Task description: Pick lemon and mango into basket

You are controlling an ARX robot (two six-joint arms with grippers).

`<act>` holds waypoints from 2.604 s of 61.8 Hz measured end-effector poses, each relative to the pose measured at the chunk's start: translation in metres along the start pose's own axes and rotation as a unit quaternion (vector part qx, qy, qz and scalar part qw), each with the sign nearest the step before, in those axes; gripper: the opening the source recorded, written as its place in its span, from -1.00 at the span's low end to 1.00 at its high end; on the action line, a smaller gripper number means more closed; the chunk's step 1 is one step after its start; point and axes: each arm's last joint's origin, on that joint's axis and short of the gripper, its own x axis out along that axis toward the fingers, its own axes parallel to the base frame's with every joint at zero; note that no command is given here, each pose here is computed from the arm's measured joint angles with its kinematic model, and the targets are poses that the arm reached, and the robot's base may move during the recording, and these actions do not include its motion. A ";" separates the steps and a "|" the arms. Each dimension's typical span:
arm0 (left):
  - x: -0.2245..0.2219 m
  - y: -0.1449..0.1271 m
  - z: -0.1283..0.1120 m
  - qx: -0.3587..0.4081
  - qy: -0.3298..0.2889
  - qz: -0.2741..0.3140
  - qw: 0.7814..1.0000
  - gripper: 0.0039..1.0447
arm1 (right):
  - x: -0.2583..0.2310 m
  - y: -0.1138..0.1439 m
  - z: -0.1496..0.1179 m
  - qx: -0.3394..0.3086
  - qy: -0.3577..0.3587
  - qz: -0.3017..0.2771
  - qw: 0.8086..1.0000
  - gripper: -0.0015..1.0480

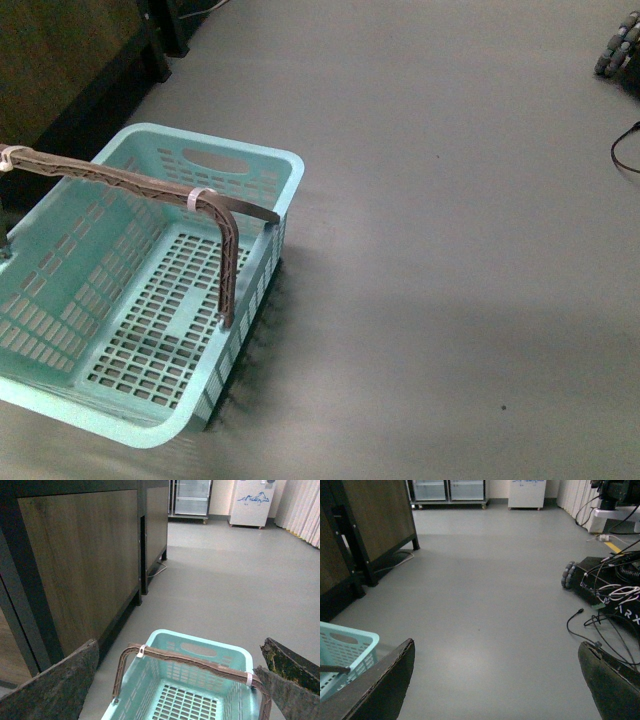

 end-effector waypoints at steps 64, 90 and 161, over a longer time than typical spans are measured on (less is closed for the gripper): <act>0.237 -0.008 -0.095 -0.509 0.331 0.148 0.781 0.87 | 0.000 0.000 0.000 0.000 0.000 0.000 1.000 0.83; 0.286 -0.015 -0.128 -0.527 0.332 0.179 0.762 0.66 | 0.000 0.000 0.000 0.000 0.000 0.000 1.000 0.83; 0.201 -0.025 0.031 -0.606 0.239 0.149 0.743 -0.90 | 0.000 0.000 0.000 0.000 0.000 0.000 1.000 0.83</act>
